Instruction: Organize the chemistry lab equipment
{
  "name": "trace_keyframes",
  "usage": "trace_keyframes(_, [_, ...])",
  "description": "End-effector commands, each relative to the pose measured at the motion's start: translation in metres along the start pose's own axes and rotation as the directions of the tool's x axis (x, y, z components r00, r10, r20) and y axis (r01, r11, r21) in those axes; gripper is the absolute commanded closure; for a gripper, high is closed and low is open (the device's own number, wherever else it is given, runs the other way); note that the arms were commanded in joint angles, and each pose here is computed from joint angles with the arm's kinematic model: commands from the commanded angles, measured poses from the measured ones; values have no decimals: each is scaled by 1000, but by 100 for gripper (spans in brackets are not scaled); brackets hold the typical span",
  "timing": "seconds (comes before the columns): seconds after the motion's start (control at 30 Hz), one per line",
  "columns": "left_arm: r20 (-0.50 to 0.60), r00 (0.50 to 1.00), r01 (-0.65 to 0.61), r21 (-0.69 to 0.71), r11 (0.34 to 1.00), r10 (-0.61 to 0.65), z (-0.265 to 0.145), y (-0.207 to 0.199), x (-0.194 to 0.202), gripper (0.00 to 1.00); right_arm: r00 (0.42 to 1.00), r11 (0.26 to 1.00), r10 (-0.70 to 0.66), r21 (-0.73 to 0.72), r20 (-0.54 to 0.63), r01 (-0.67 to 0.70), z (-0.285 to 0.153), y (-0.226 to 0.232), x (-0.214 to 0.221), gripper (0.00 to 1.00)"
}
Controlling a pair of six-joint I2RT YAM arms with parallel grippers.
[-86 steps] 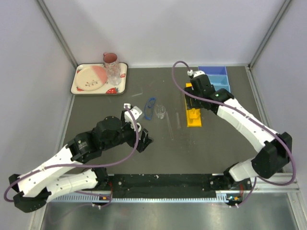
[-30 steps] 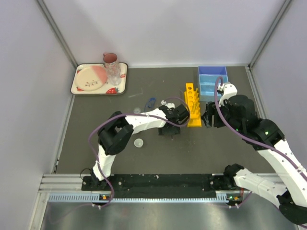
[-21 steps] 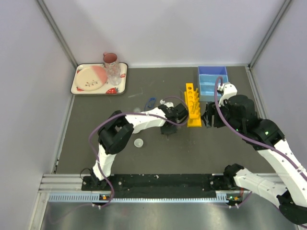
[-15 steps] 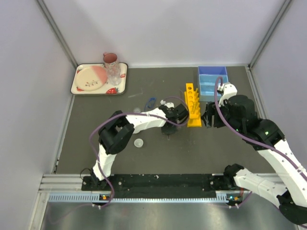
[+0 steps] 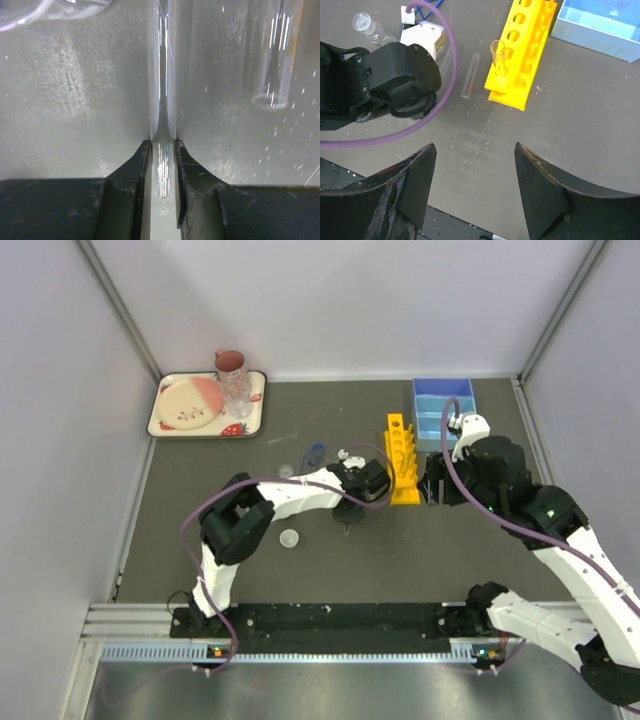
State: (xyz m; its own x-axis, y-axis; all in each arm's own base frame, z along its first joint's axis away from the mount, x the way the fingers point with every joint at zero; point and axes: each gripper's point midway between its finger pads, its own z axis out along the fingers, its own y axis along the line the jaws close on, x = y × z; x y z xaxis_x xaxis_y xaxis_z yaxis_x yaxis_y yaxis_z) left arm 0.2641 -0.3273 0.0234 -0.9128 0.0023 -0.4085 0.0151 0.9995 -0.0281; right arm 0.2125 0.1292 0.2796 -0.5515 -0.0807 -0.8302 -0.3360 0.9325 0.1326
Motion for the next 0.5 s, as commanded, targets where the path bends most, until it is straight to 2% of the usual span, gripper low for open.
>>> trace_keyframes(0.0, [76,991,-118,124,985,109,-44,-8,-15,96,999,1000,2,-16,34,-2,3,6,-10,35])
trace_keyframes(0.23, [193,960,-256,318,913,202,-121,-13,-25,98,999,1000,13,-7,38,-13,4,6,-16,35])
trace_keyframes(0.27, [232,947,-293,350,890,220,-139,-13,-28,98,999,1000,14,-1,47,-14,3,5,-20,35])
trace_keyframes(0.37, [260,920,-384,450,806,293,-174,-13,-19,96,999,1000,8,-17,48,-7,2,9,-24,35])
trace_keyframes(0.43, [256,906,-422,465,778,338,-187,-4,-9,96,999,999,8,-39,37,-7,3,14,-25,34])
trace_keyframes(0.47, [304,887,-457,473,753,348,-204,3,-10,96,999,997,8,-73,37,-6,2,20,-28,34])
